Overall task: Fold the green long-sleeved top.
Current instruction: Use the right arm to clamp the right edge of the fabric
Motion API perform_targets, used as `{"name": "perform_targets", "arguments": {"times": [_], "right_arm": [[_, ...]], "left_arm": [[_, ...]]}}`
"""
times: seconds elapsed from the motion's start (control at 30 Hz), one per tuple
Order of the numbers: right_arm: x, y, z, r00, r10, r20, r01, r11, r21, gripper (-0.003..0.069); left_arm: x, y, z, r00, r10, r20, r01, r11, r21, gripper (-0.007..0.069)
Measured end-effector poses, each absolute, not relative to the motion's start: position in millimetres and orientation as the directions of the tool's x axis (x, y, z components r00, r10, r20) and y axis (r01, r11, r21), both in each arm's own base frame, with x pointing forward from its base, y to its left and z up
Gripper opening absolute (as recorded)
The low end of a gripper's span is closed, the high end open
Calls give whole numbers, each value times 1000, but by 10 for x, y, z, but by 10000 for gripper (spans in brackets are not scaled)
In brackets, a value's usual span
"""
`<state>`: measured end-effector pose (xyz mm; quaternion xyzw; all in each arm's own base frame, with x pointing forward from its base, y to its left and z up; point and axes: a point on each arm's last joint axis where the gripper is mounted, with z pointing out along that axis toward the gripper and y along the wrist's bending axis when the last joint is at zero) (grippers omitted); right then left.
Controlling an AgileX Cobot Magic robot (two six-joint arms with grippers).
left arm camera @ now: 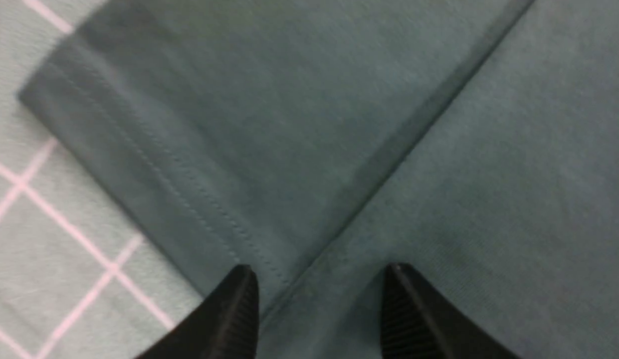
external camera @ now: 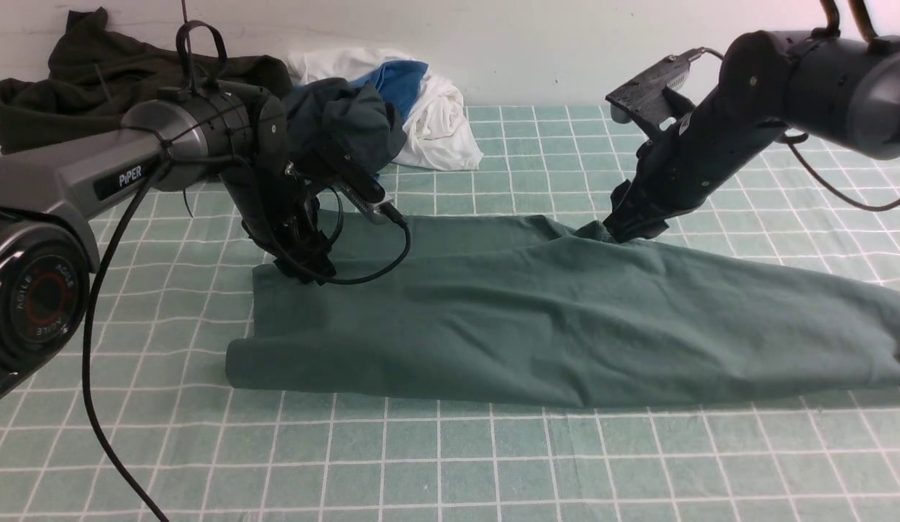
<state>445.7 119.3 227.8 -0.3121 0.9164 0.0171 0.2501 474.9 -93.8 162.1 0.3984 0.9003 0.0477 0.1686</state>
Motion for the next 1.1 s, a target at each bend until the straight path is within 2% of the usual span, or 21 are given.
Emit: {"name": "perform_targets", "arguments": {"times": [0.13,0.37,0.57,0.77,0.9,1.1], "right_arm": [[4465,1185,2281,-673,-571,-470,-581,801,-140,333],[4474,1172,2283,-665,-584,-467,-584,795,-163,333],[4494,1091,2281,-664,-597,-450,-577,792,-199,333],[4531,861,2275,-698,-568,-436,-542,817,-197,333],[4545,797,2270,-701,-557,-445,-539,822,-181,337],[4586,880,2103,-677,-573,-462,-593,796,-120,349]], "left_arm": [[4746,-938,1616,-625,735,-262,704,676,218,268],[4746,-938,1614,-624,737,-261,705,675,218,25],[4802,-947,1704,-631,727,-270,694,685,221,-3],[4923,-955,2054,-628,704,-331,652,709,271,-3],[4984,-959,2248,-606,704,-369,635,708,309,-3],[4978,-963,2286,-611,700,-368,635,712,299,-3]]}}
